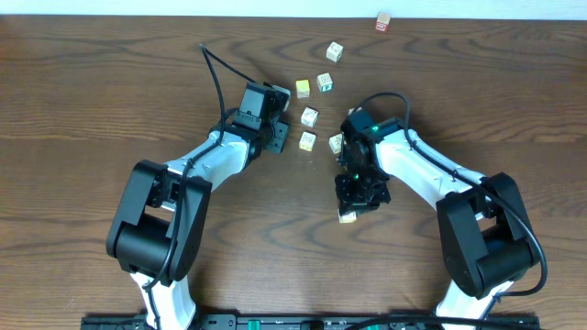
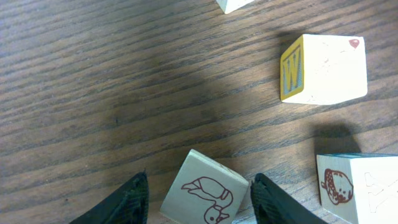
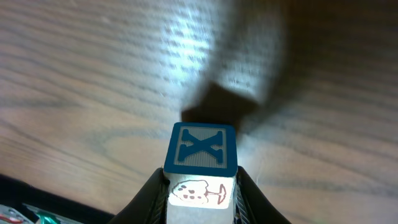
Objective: Lift 3 blocks
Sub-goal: 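Grasp the white bird-drawing block with the left gripper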
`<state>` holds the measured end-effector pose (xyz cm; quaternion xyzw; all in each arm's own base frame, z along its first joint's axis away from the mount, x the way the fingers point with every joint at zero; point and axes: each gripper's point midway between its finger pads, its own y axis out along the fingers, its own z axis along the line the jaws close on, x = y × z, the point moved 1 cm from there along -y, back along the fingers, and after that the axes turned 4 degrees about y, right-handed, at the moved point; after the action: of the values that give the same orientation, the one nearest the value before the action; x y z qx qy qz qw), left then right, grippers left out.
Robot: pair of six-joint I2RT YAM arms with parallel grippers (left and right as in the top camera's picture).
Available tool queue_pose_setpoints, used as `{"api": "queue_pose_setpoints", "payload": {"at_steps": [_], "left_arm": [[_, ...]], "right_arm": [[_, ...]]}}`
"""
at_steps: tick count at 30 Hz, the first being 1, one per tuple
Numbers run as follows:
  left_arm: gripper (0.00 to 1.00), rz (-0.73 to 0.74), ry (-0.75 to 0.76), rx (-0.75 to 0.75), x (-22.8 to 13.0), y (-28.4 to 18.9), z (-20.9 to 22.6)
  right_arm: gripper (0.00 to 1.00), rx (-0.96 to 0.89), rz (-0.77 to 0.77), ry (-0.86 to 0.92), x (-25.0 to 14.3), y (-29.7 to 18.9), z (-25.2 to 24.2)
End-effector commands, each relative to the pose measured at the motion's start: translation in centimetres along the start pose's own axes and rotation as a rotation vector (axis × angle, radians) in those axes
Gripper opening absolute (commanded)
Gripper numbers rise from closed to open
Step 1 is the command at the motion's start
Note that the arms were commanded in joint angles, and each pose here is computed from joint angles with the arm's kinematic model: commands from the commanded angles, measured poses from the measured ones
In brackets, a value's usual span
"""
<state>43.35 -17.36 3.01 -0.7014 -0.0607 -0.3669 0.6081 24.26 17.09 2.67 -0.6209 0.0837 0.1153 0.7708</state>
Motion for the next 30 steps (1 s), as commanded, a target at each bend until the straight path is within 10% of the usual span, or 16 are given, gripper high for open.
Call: {"api": "queue_pose_setpoints", "payload": {"at_steps": [1,12,30], "left_arm": [[0.5,-0.016,0.027,0.004,0.8,0.2,0.4],[0.22,0.058,0.018,-0.001,-1.6,2.0,0.5],[0.14,0.161,-0.031,-0.008,-3.4,-0.1,0.2]], "right_arm": [[0.01,-0.037,0.038,0.015,-0.9,1.0,-0.6],[0.01,-0.02,-0.012,-0.002,0.3,1.0,-0.2],[0.06,-0.157,-0.195,-0.023,4.1,0.4,-2.0]]}}
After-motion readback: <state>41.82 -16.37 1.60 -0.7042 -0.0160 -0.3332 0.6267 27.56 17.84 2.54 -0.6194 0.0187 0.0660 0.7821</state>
